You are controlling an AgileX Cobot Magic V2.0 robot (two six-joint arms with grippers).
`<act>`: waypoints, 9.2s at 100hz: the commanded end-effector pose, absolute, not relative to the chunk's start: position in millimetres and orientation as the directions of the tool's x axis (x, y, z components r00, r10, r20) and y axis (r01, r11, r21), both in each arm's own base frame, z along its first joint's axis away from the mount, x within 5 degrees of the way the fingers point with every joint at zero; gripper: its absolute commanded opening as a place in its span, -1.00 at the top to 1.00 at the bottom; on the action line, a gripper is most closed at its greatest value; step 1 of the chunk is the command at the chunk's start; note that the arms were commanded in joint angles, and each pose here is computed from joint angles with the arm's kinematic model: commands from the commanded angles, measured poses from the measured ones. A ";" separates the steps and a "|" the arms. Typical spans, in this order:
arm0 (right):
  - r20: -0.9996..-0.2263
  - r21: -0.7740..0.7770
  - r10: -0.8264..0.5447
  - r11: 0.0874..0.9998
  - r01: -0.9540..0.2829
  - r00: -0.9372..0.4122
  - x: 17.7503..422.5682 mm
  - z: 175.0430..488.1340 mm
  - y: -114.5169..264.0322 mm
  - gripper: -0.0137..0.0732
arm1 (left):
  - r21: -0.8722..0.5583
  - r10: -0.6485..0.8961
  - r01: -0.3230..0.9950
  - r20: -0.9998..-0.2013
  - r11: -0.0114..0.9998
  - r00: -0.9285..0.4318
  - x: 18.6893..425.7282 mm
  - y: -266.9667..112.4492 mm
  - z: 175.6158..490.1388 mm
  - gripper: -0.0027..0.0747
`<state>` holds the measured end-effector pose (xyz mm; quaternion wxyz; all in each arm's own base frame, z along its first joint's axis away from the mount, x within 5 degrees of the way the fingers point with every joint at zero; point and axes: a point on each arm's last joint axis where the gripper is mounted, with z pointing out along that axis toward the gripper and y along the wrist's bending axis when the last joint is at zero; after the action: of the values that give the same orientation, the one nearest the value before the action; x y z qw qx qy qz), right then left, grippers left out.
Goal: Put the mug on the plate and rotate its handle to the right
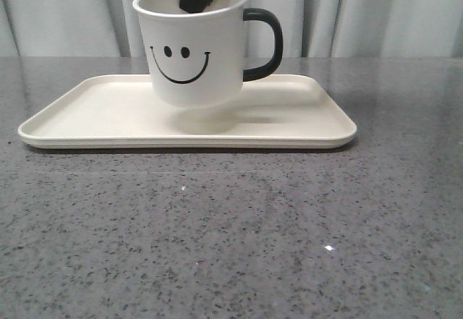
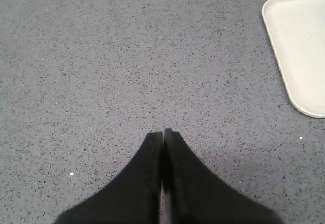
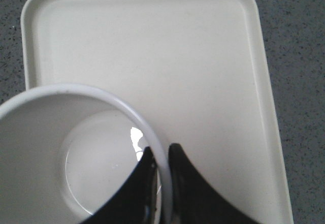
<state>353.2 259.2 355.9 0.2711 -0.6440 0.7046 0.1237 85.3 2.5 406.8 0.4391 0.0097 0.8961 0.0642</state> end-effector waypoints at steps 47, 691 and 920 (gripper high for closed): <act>-0.593 -0.198 -0.804 0.090 -0.976 0.046 346.9 372.9 262.1 0.83 | 0.115 0.073 -0.040 -0.824 0.993 -0.562 86.6 2.7 416.1 0.98; -0.958 -0.233 -0.259 0.952 -0.196 -0.120 28.3 412.8 18.6 0.82 | -0.018 -0.018 0.008 -1.000 1.000 0.003 58.7 6.0 415.7 0.98; -0.959 -0.233 -0.259 0.953 -0.195 -0.118 28.3 412.9 18.6 0.82 | -0.016 -0.015 0.000 -0.966 1.000 0.258 51.2 -1.6 225.5 0.98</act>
<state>26.4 19.6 401.1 0.6150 -0.1647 0.7709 -0.0185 54.9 0.5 220.2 0.7652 -0.0152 0.6436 0.0015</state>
